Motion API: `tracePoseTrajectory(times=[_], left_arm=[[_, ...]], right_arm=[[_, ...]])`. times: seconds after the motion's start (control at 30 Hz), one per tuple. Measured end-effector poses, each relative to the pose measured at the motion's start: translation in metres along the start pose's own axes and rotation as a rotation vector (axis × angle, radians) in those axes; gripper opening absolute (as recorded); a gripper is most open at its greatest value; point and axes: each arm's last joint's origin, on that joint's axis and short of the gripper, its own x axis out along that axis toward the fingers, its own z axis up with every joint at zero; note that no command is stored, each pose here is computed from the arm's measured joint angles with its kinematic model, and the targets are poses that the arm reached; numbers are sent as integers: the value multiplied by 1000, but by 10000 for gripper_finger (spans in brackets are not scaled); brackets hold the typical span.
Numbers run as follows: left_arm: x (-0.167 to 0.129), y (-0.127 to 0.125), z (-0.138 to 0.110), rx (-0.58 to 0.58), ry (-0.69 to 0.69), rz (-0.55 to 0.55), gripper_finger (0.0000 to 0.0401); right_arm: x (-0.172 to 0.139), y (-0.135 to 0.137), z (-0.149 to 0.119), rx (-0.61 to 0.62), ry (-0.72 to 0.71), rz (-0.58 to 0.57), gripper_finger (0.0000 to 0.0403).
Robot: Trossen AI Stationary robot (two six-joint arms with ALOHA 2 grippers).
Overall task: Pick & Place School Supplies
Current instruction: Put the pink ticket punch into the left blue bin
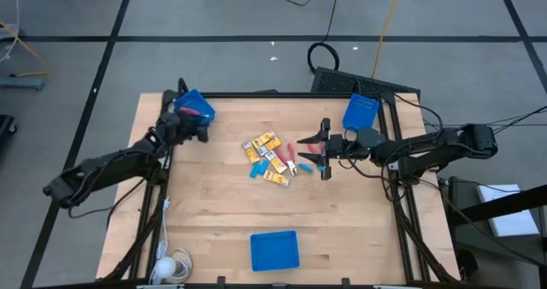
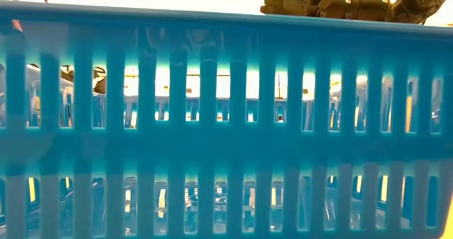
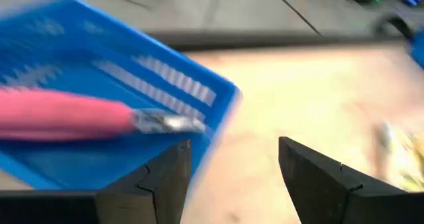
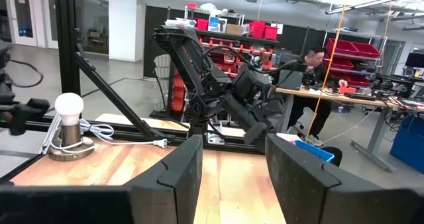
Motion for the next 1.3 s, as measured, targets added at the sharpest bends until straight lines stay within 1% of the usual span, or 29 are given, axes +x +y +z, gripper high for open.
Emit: tracePoseTrajectory(times=[0.13,0.2,0.33,0.4,0.57,0.63,0.73,0.8,0.87,0.93,1.03,1.07,1.13,1.2,1.3], left_arm=[[-1,-12,-3,40,29,-131,230],[-2,-20,0,65,-2,-211,230],[-7,-39,7,113,-89,-422,230],[-10,-48,10,131,-130,-507,230],[-20,-67,11,194,-211,-655,230],[-23,-76,11,228,-215,-709,230],[-30,-93,17,273,-188,-778,230],[-34,-107,22,333,-141,-781,230],[-42,-121,30,423,-92,-742,230],[-53,-135,39,529,-54,-726,230],[-72,-151,48,688,-35,-748,230],[-76,-154,48,720,-48,-750,230],[-81,-156,48,730,-84,-745,230],[-84,-157,47,710,-122,-736,230],[-83,-154,40,681,-115,-710,230]], right_arm=[[0,0,-1,0,8,1,157],[0,0,-1,0,8,1,157],[0,0,-1,1,8,1,157],[0,0,-1,0,8,1,157],[0,0,-2,-3,19,2,157],[0,0,-3,-8,33,3,157],[0,1,-6,-7,65,4,157],[-1,-1,-9,-8,102,-38,157],[-1,-5,-14,-16,155,-121,157],[-3,-9,-20,-29,223,-223,157],[-6,-14,-29,-32,361,-366,157],[-6,-16,-31,-32,421,-411,157],[-6,-20,-32,-13,549,-490,157],[-7,-25,-32,57,652,-545,157],[-10,-30,-35,173,770,-608,157]])
